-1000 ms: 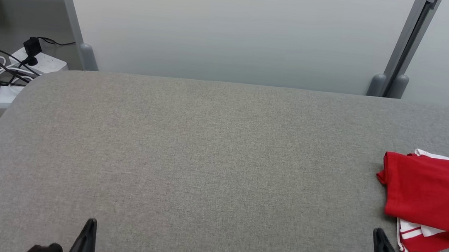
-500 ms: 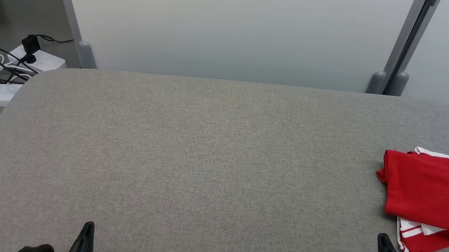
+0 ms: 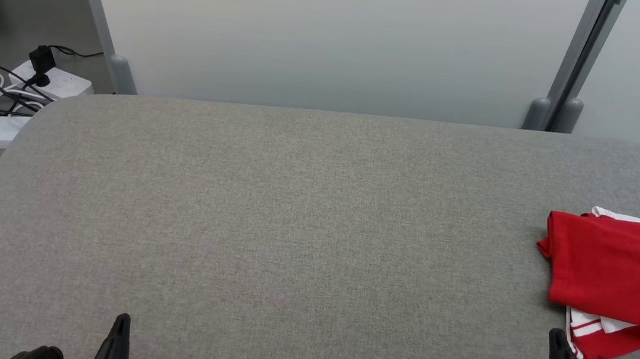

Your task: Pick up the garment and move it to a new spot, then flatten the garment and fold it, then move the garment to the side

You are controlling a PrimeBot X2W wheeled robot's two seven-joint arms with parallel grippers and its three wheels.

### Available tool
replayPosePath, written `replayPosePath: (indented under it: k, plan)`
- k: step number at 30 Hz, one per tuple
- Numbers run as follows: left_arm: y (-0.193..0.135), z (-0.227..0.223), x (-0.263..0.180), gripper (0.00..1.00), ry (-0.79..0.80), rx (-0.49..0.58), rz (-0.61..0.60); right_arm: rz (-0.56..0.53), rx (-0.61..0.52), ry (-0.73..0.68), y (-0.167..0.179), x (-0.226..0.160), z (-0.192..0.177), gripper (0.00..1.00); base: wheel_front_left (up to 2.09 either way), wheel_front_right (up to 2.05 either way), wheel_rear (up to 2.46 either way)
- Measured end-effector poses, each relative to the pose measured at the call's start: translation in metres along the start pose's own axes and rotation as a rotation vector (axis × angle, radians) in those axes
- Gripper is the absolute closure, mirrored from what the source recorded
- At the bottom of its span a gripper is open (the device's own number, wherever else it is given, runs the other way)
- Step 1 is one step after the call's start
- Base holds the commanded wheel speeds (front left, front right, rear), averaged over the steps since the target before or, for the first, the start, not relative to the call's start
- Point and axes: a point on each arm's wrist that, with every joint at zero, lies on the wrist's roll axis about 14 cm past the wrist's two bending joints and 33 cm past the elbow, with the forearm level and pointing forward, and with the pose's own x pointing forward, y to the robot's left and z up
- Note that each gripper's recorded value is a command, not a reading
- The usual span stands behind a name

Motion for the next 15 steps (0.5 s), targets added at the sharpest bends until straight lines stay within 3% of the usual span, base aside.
replayPosePath:
  k: [15]
  plan:
    - [-0.0005,0.0039,0.0069,1.0,0.007,-0.168,0.011,-0.03,0.176,0.004,-0.0049,0.002,0.0019,1.0,0.0,0.0,0.0]
